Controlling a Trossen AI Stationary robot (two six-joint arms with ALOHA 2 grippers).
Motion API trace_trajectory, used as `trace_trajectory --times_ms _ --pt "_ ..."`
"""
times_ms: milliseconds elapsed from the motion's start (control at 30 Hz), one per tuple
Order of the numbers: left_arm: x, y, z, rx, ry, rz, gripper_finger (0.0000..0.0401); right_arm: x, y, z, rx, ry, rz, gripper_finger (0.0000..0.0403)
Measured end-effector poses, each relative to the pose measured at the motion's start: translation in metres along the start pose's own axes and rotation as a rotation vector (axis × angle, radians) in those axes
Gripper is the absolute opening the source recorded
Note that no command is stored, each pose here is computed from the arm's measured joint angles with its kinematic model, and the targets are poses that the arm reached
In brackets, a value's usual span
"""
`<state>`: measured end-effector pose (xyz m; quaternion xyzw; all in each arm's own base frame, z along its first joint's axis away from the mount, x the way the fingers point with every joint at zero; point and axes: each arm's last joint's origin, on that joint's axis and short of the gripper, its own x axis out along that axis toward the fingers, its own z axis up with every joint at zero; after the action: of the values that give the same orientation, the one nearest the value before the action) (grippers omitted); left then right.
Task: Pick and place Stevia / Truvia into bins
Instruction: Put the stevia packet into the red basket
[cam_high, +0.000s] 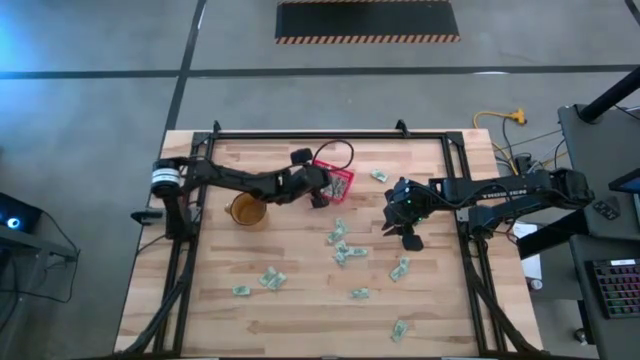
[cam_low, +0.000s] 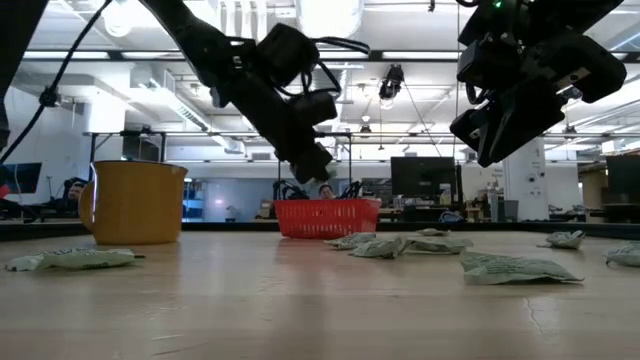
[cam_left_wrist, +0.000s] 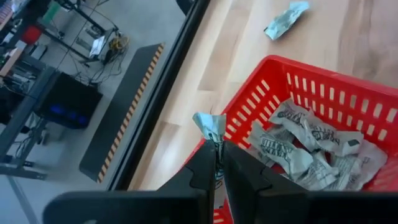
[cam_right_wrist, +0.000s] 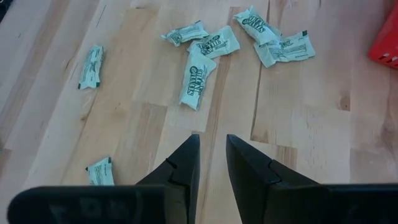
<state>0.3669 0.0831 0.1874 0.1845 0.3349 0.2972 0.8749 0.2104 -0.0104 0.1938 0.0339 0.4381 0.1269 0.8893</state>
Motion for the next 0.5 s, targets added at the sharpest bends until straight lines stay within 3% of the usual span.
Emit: trace_trajectory --times_ms 233,500 --pt "0.0020 -0.0011 -0.0008 0.003 0.006 -0.001 0.0022 0.0004 -0.0001 -0.0007 -0.004 0.002 0.000 0.0071" --pt "0.0015 -0.0023 -0.0011 0.008 0.006 -0.027 0.0104 0.0011 -0.0004 0.0002 -0.013 -0.016 -0.003 0.0069"
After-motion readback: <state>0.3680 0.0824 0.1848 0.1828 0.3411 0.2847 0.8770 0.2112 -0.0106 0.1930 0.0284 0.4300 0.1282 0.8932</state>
